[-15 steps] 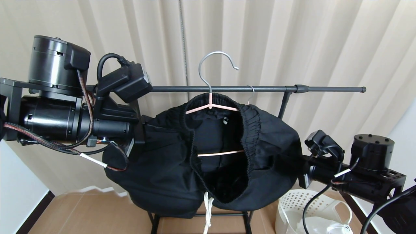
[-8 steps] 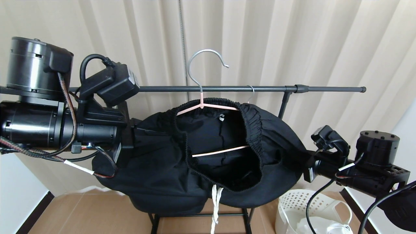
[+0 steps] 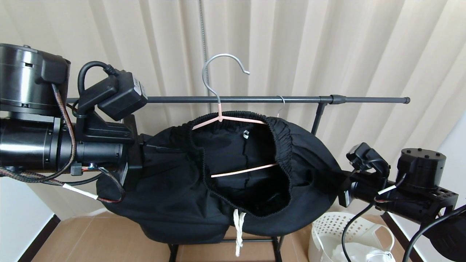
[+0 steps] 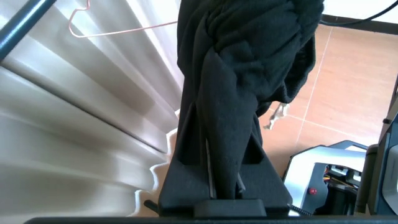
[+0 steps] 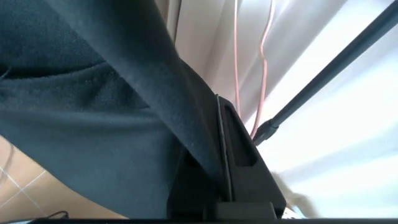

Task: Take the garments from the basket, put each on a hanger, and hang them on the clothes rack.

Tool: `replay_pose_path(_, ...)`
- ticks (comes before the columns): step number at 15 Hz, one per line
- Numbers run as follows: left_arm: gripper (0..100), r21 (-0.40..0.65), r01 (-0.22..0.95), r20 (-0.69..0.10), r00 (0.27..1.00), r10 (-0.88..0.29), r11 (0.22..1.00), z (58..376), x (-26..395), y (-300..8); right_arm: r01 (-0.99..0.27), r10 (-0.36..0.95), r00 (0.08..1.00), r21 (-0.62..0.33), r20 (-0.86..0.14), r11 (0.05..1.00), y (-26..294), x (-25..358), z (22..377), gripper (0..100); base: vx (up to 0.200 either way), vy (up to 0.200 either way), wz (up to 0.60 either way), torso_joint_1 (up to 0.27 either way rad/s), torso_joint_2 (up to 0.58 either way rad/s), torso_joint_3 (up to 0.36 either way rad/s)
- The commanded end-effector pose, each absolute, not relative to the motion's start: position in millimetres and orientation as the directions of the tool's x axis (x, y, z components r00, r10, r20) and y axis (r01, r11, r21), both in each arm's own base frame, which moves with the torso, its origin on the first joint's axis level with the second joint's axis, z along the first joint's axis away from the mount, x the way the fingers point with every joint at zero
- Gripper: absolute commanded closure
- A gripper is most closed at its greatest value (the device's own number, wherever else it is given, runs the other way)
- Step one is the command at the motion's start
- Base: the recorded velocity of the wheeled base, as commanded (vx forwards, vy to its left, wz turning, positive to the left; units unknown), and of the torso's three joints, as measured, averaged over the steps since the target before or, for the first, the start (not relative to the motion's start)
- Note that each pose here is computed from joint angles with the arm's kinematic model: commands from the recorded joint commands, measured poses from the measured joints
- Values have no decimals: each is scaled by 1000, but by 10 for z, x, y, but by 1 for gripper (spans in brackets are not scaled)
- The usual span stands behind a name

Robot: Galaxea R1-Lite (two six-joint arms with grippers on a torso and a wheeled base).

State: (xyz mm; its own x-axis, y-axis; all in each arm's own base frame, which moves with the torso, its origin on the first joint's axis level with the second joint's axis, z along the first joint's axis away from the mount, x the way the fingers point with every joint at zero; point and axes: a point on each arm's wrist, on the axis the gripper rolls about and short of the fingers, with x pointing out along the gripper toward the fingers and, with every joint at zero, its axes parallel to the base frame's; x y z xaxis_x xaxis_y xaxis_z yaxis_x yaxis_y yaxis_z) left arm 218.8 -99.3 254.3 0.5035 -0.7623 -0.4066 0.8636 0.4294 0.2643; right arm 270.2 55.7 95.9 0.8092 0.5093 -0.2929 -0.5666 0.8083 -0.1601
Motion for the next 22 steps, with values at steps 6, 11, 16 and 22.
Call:
replay_pose_path(6,100,220,853,-431,521,-737,474,2463,2201,-955,-579,534,810,-185,-241,794,598,2584,1070,0,0,0,0,0,0,0)
replay_pose_path(11,100,218,822,-454,563,-691,526,2309,2185,-903,-576,547,817,-211,-184,790,617,2498,1237,0,0,0,0,0,0,0)
replay_pose_path(16,100,172,786,-421,604,-677,594,2196,2169,-834,-572,546,820,-216,-173,791,624,2516,1262,0,0,0,0,0,0,0)
replay_pose_path(22,100,107,718,-417,660,-624,688,2049,2230,-758,-571,543,821,-214,-176,793,626,2548,1249,0,0,0,0,0,0,0)
